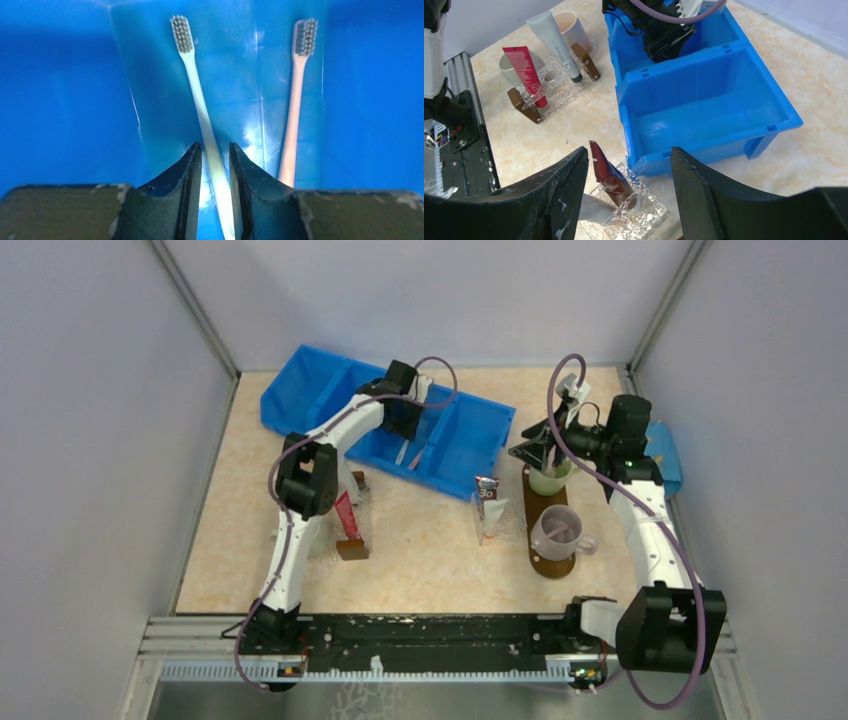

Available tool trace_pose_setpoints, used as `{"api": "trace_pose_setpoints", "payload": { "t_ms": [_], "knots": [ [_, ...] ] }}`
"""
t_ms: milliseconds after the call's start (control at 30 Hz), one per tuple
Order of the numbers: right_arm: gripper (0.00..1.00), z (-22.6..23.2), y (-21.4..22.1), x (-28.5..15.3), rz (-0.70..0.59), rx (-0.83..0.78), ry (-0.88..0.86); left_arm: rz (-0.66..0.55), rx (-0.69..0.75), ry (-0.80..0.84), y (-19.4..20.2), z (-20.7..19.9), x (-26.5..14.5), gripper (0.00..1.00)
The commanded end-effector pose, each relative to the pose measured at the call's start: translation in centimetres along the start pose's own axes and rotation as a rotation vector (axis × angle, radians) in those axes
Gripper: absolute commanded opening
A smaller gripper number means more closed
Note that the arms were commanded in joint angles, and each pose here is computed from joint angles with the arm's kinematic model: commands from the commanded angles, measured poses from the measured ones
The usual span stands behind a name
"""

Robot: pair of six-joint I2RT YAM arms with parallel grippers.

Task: Prepare toiletry sets of a toothbrush and toothpaste on the tray
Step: Pick up the toothbrush from the storage box.

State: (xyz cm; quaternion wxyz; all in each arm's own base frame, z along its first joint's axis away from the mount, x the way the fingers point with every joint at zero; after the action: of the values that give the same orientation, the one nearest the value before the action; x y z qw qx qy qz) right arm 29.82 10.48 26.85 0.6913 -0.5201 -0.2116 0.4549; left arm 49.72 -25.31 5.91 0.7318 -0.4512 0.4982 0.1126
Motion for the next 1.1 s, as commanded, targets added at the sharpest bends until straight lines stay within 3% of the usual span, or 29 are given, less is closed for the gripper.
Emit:
{"api": "trace_pose_setpoints", "payload": {
  "t_ms": [0,100,367,500,733,1067],
  "knots": [
    [0.62,0.9,-1.2,-0.2,-0.024,-0.064,-0.032,0.072,-0.013,0.035,2.0,-1.1,-0.8,0.32],
    [0.61,0.9,-1.2,-0.2,-0.023,-0.062,-0.033,0.09,-0.009,0.042,2.5,-1.2,-0.5,0.27],
    [0.61,0.7,-1.1,-0.1,-0.02,-0.058,-0.032,0.118,0.02,0.047,3.1,-1.2,0.6,0.0],
    [0.61,0.8,-1.1,-0.1,-0.02,-0.053,-0.038,0.064,0.012,-0.015,1.2,-0.1,-0.4,0.0],
    [0.61,0.9,-1.0,0.2,-0.026,-0.037,-0.055,-0.176,-0.021,-0.061,-2.2,0.3,-4.2,0.0],
    [0.61,0.8,-0.9,0.3,-0.03,-0.032,-0.057,-0.223,-0.02,-0.059,-3.3,0.2,-5.9,0.0]
  ]
}}
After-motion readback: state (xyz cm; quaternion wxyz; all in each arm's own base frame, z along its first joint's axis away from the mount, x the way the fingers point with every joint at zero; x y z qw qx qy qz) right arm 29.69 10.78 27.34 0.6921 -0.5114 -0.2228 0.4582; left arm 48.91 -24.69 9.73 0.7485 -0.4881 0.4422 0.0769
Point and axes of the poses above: each gripper's point midway between its finger pads, its own x axis out along the fingers, its own z axis along the line the jaws close on, y = z × x, the point moved 3 cm from there along -x, back along the fingers, and after that the axes turned 11 degrees about x, right-handed, at the moved point
